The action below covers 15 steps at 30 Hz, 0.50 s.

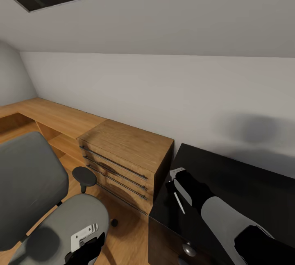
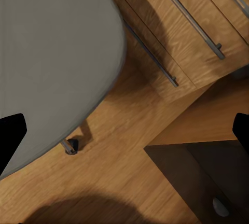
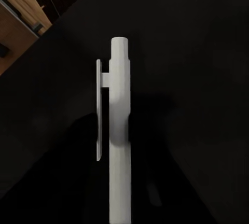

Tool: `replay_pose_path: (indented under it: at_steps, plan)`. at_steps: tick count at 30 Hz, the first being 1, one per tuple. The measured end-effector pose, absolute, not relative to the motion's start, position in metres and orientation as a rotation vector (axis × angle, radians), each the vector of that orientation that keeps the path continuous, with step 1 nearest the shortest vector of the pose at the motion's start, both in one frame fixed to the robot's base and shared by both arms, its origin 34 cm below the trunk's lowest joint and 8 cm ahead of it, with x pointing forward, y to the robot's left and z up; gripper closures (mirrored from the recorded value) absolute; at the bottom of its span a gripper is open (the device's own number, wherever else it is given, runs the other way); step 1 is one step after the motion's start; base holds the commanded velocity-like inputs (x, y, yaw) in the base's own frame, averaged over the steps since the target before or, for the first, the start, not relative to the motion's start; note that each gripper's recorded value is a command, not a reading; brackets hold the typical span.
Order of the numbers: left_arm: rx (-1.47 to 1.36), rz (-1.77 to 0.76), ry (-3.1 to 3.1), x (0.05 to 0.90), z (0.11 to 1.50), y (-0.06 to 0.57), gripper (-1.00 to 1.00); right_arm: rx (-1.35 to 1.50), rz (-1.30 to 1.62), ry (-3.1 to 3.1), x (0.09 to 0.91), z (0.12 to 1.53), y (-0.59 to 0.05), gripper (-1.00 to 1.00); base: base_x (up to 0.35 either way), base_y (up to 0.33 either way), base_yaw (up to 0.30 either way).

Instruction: In the bedroom, organize the workspace by keeping the computer under the desk, ensuring the monitor is on the desk, placing the keyboard on the desk next to the monitor, placing the mouse on the desk next to the keyboard, moving the folder from the swivel chair onto the desk next to the mouse, stacking the notebook on top of the folder with the pen on top of the notebook, and positioning the swivel chair next to the desk.

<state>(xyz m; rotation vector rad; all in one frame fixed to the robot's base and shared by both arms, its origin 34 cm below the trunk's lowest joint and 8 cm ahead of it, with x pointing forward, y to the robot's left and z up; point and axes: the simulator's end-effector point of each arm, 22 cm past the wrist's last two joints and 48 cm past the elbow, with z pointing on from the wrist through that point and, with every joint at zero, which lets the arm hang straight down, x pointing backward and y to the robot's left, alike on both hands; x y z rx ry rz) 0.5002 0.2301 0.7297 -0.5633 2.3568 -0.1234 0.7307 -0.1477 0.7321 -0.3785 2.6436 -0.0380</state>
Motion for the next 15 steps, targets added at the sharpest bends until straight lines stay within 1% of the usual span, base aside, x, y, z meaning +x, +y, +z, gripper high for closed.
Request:
replay_pose_path:
  at_steps: [15]
  plan:
    - [-0.564, -0.123, 2.357, 0.5002, 0.7297, 0.2304, -1.00, -0.380, -0.039, 2.643, 0.7307, 0.7321, -0.1477, 1.00, 0.000, 0.000, 0.000]
